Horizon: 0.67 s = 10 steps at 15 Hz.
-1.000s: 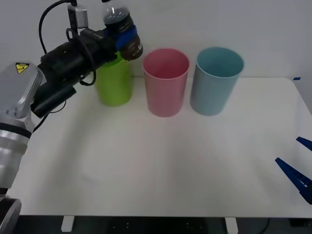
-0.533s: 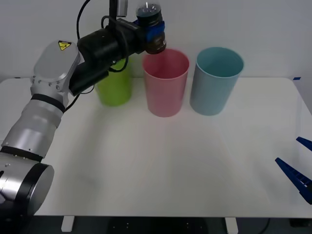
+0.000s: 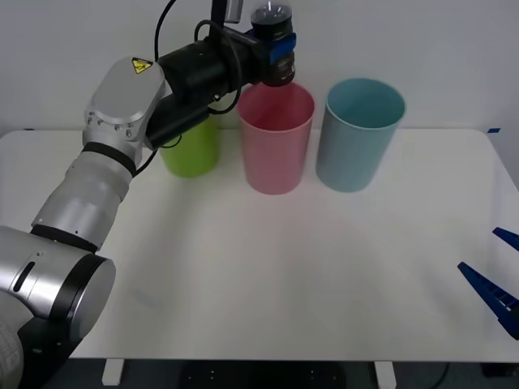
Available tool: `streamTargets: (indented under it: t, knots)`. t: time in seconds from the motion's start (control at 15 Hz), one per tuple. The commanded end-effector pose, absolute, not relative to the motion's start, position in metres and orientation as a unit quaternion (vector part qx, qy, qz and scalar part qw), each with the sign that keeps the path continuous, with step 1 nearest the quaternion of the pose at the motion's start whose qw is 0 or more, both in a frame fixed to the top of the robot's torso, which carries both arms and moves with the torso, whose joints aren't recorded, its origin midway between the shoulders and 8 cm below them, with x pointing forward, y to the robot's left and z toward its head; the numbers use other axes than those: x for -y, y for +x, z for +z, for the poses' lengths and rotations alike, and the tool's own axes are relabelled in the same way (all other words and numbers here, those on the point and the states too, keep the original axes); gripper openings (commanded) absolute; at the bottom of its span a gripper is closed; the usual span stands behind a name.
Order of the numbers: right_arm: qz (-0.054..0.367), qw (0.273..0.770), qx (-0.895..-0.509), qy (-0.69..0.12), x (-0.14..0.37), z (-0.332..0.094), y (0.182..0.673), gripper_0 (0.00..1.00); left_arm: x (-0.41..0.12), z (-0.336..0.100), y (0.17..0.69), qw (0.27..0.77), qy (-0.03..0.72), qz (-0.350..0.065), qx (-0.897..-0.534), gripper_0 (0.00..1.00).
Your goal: Grasp the object on the table and drop it into the matching bin: aluminum can to the light blue bin, PET bottle to the pink bin.
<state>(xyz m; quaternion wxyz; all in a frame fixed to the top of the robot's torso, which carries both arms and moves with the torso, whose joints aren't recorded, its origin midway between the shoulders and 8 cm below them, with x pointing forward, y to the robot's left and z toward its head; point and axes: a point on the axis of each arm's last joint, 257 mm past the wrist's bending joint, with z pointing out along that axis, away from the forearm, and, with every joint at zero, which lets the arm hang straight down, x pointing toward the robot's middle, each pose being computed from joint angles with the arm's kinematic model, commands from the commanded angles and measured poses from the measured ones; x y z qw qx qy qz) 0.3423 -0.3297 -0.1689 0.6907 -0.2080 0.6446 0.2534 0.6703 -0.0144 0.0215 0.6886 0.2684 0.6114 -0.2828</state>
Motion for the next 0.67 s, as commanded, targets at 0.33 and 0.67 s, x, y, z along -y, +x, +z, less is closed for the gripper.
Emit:
streamTargets:
  t: [0.33, 0.67]
  knots:
    - [0.253, 0.691, -0.645, -0.208, 0.33, -0.169, 0.342, 1.0, 0.009, 0.024, 0.672, 0.691, 0.265, -0.281, -0.61, 1.0]
    - [0.253, 0.691, -0.645, -0.208, 0.33, -0.169, 0.342, 1.0, -0.004, 0.02, 0.671, 0.686, 0.257, -0.296, -0.613, 1.0]
